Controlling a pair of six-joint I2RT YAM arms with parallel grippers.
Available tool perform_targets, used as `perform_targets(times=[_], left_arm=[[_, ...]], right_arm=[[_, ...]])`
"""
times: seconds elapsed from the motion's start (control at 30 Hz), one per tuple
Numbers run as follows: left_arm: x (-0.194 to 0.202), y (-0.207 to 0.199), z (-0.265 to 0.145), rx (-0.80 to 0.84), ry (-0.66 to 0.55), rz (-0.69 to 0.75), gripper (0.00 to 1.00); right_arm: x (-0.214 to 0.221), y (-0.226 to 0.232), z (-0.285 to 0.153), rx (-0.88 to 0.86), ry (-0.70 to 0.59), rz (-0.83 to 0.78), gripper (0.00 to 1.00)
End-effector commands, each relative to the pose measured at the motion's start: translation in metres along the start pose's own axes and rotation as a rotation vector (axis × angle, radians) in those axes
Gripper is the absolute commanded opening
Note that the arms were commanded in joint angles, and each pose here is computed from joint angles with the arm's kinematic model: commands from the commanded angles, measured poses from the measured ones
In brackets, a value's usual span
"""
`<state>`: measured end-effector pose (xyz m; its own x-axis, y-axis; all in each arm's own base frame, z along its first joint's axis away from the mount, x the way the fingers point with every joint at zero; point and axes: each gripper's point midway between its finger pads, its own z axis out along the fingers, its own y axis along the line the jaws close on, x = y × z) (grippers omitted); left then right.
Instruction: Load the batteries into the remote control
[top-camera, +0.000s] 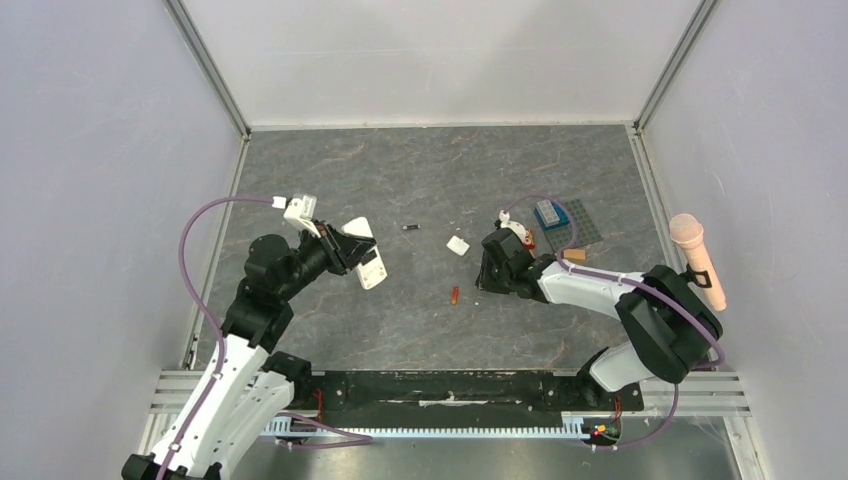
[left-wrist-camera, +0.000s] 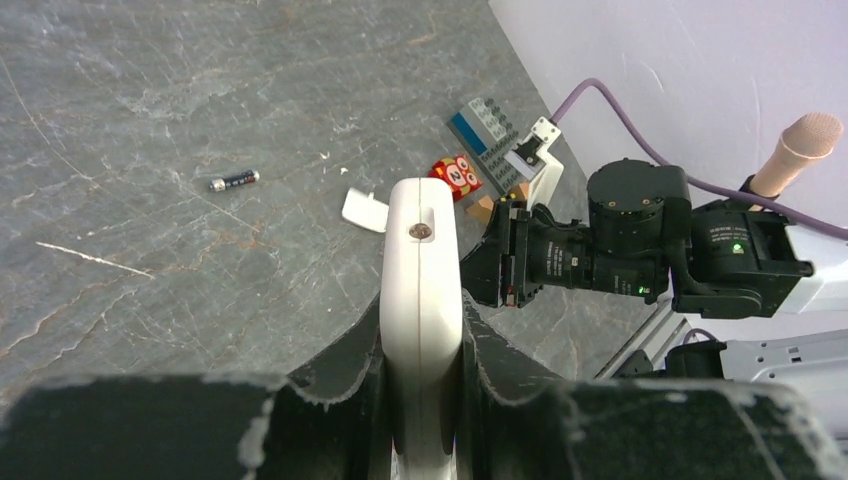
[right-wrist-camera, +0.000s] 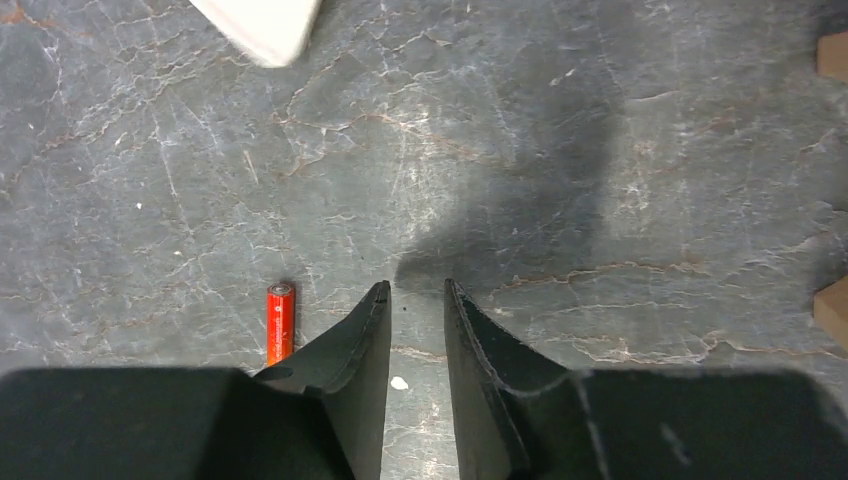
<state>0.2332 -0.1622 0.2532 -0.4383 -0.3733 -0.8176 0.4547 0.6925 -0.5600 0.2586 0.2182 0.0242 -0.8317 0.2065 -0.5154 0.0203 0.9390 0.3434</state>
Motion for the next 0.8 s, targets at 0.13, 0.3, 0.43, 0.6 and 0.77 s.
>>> perform_targets(times=[0.13,0.3,0.43,0.6,0.77], left_arm=[[-0.007,-0.007,0.001,0.020,0.012,0.029,0.02],[-0.001,0.010,0.006,-0.065,0.040,-0.001,0.02],[0.007,0.015,0.007,-0.082,0.062,-0.031,0.02],[0.012,0.020,0.005,-0.101,0.066,-0.040,0.02],[0.013,0.024,0.002,-0.121,0.069,-0.031,0.02]], right_arm=[[-0.024,0.006,-0.007,0.004,-0.059,-0.070,0.36],[-0.019,0.028,-0.010,-0.023,-0.050,-0.118,0.48],[-0.012,0.047,-0.006,0.003,-0.061,-0.157,0.52],[-0.002,0.056,0.002,0.068,-0.048,-0.167,0.50],[0.003,0.053,0.007,0.148,-0.045,-0.173,0.42]])
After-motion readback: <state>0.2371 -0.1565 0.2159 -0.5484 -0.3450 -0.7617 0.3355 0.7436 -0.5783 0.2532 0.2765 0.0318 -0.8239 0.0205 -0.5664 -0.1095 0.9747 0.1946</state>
